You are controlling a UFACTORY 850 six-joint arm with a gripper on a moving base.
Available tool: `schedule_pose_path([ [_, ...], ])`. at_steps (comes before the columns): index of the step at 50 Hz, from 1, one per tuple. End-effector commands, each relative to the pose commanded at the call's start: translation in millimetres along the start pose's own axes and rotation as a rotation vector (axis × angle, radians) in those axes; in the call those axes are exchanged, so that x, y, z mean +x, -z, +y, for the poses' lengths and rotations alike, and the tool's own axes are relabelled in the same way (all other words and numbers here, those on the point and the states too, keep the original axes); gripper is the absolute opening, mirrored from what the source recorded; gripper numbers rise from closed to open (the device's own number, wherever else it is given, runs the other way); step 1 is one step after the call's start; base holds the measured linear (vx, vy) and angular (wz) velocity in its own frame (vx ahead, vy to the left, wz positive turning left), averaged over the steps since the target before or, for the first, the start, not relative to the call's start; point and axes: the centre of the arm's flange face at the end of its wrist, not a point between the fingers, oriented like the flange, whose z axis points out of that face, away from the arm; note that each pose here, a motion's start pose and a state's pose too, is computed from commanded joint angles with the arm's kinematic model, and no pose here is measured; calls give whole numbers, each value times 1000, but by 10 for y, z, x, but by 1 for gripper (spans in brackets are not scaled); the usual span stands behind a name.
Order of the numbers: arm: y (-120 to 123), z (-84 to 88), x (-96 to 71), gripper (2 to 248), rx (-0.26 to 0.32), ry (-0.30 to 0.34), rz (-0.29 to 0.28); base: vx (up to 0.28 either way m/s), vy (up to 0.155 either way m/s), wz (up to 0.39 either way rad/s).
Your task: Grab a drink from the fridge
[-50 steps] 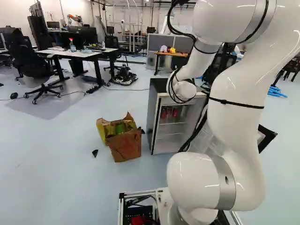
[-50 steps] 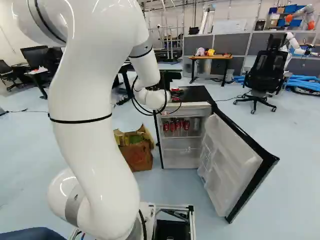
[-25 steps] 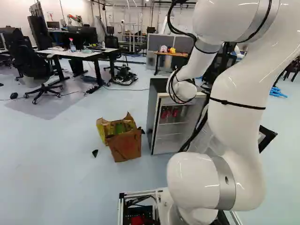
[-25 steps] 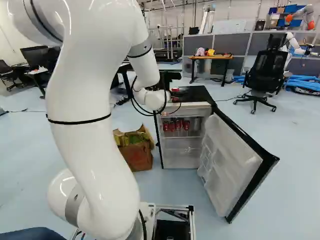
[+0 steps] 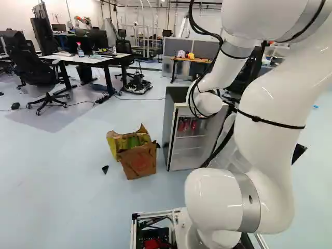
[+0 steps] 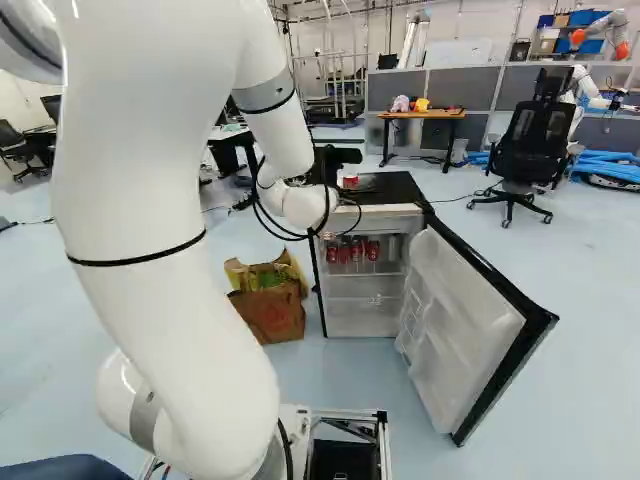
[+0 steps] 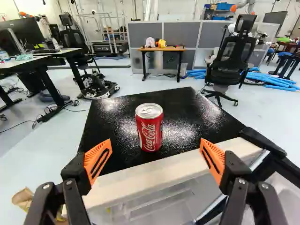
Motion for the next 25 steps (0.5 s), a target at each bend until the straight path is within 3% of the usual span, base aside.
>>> schedule_pose_path([
  [25,246,340,-49,247,-71,-20,-9,0,0,0],
])
